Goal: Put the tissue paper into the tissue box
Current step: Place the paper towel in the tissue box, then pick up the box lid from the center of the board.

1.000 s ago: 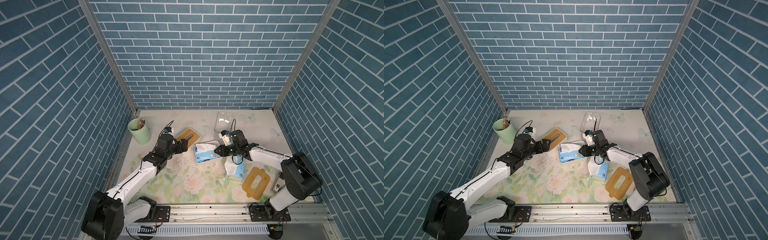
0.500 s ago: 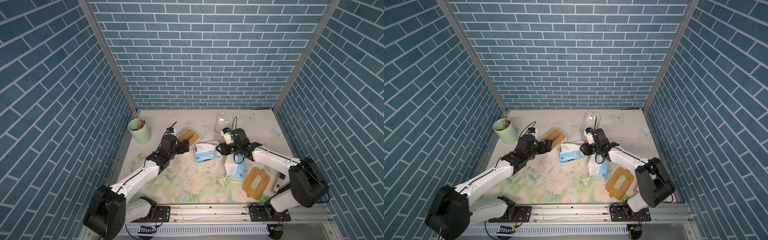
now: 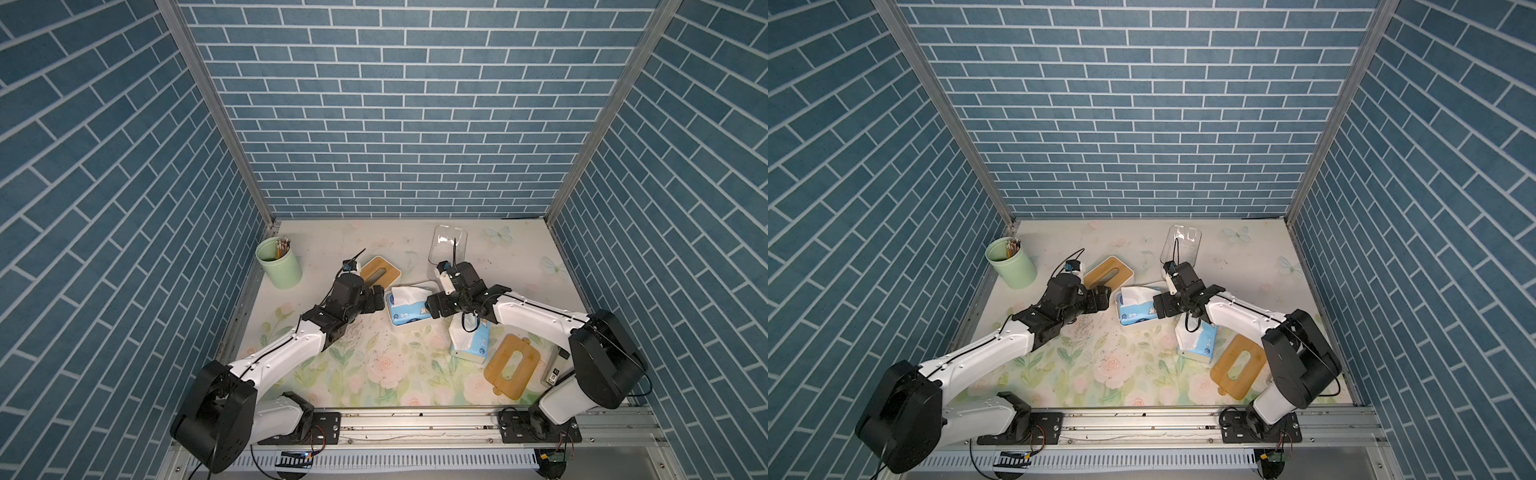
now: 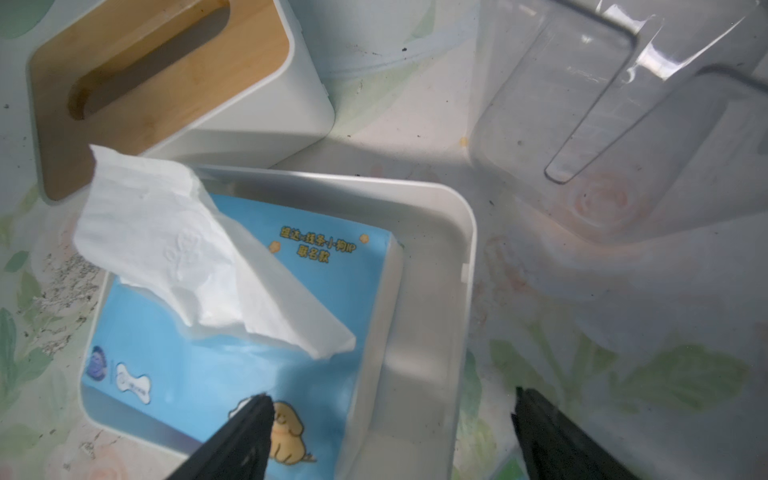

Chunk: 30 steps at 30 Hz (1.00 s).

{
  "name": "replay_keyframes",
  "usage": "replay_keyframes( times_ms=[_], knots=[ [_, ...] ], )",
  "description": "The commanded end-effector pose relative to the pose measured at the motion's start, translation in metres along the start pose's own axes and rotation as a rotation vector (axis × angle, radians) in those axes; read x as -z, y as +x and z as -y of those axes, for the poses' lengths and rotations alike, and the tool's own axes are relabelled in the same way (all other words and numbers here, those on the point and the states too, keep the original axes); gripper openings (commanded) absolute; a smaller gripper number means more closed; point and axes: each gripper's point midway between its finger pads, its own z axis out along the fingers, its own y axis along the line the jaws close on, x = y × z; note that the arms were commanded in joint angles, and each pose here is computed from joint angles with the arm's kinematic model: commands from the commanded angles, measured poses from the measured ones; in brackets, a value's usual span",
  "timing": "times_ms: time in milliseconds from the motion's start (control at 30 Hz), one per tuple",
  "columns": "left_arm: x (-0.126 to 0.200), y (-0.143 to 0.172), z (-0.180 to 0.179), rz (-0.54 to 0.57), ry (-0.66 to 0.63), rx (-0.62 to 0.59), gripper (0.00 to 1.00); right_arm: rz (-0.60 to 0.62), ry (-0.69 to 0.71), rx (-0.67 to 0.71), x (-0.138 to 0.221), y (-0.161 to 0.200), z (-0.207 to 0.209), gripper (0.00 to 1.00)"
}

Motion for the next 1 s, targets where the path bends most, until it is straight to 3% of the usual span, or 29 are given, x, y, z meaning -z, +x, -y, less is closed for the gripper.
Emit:
replay_keyframes(
  times_ms=[0, 633, 833, 967],
  knots=[
    [-0.003, 0.006, -0.005, -0.002, -0.023, -0.011, 0.95, 0.000, 0.023, 0.022, -0.008, -0.006, 0.001, 0.94],
    [-0.008, -0.001, -0.019, 0.028, -0.114, -0.033, 0.95, -0.036, 0.081, 0.009, -0.011, 0.001, 0.026, 0.77],
    [-0.011, -0.020, -0.023, 0.073, -0.174, -0.071, 0.92, 0.039, -0.019, 0.033, 0.004, -0.021, 0.006, 0.81],
    [-0.029, -0.022, -0.009, 0.026, -0.138, -0.196, 0.87, 0.110, -0.102, 0.064, 0.025, -0.039, -0.011, 0.87]
  ],
)
